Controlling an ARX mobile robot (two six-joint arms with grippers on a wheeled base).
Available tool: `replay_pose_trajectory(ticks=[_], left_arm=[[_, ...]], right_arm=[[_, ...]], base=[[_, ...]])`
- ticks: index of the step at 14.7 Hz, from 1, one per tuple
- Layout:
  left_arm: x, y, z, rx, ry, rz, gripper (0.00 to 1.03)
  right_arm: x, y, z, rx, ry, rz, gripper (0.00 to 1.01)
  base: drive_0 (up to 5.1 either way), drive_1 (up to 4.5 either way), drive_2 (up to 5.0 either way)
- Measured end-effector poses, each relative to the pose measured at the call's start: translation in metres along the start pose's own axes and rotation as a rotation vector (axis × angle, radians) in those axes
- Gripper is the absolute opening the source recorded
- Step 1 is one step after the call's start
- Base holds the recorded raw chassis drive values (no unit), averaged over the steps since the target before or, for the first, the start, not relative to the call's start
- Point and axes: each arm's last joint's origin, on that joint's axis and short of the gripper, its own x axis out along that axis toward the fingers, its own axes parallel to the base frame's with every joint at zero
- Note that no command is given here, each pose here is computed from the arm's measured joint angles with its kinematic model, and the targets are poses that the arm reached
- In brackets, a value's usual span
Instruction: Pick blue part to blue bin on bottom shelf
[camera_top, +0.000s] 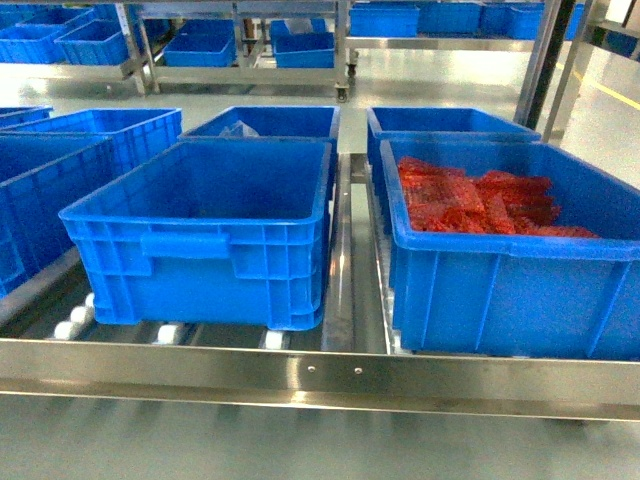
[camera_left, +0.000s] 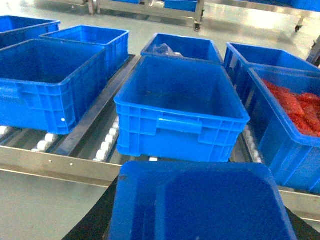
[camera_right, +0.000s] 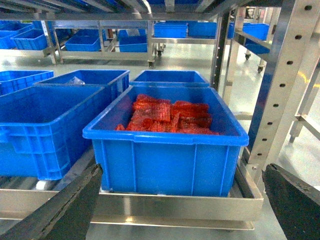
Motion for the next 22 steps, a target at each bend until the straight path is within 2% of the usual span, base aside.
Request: replay_pose_trajectory(ticks=[13, 22], left_arm=[[0.0001, 0.0000, -0.0006, 0.001, 0.002, 0.000, 0.43], [0.0001, 0.0000, -0.0005, 0.001, 0.001, 0.000, 0.43]], right_arm=[[0.0000, 0.0000, 0.0000, 0.000, 0.000, 0.000, 0.98], [0.0000, 0.0000, -0.0002, 0.000, 0.002, 0.000, 0.98]], base=[[0.0, 0.00, 0.0], [0.0, 4.30, -4.4]])
